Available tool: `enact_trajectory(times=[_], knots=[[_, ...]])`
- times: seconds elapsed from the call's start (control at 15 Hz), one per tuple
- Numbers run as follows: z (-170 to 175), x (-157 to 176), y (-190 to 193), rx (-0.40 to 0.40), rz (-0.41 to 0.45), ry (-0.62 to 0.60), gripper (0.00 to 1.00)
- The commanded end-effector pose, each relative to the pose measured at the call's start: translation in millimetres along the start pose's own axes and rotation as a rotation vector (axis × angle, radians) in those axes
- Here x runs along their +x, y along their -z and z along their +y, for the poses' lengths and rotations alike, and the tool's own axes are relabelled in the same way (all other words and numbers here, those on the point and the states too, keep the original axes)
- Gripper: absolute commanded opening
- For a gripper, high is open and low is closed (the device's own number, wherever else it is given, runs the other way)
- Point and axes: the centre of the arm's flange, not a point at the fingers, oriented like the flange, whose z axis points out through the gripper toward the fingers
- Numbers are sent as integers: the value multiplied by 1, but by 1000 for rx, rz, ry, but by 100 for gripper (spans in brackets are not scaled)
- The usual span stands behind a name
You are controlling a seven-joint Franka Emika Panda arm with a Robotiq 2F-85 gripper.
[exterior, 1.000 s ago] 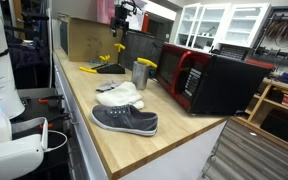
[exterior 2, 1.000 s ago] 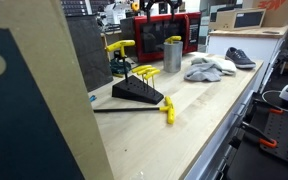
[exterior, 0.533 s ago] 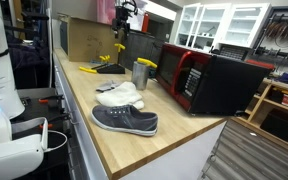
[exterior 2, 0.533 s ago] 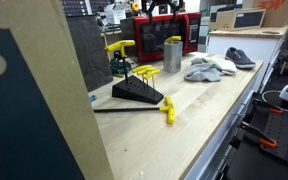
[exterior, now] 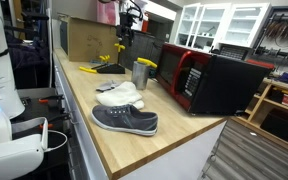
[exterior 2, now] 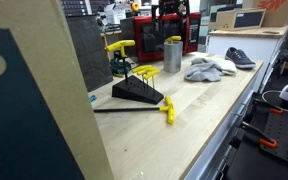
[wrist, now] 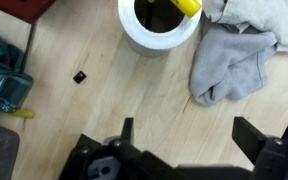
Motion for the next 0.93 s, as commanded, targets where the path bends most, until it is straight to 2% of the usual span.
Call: enact_trajectory(times=[0.0, 0.2, 0.27, 0.4, 0.53, 0.6, 0.87], knots=[[-21, -34, -5, -36, -22, 137, 100], [-22, -58, -6, -34, -40, 109, 100], [-12, -36, -8, 10, -35, -43, 100], [-13, -39, -10, 14, -36, -86, 100], [-11, -36, -11, 15, -35, -83, 100], [1, -30, -14, 13, -19, -64, 100], [13, -34, -11, -33, -58, 97, 100]])
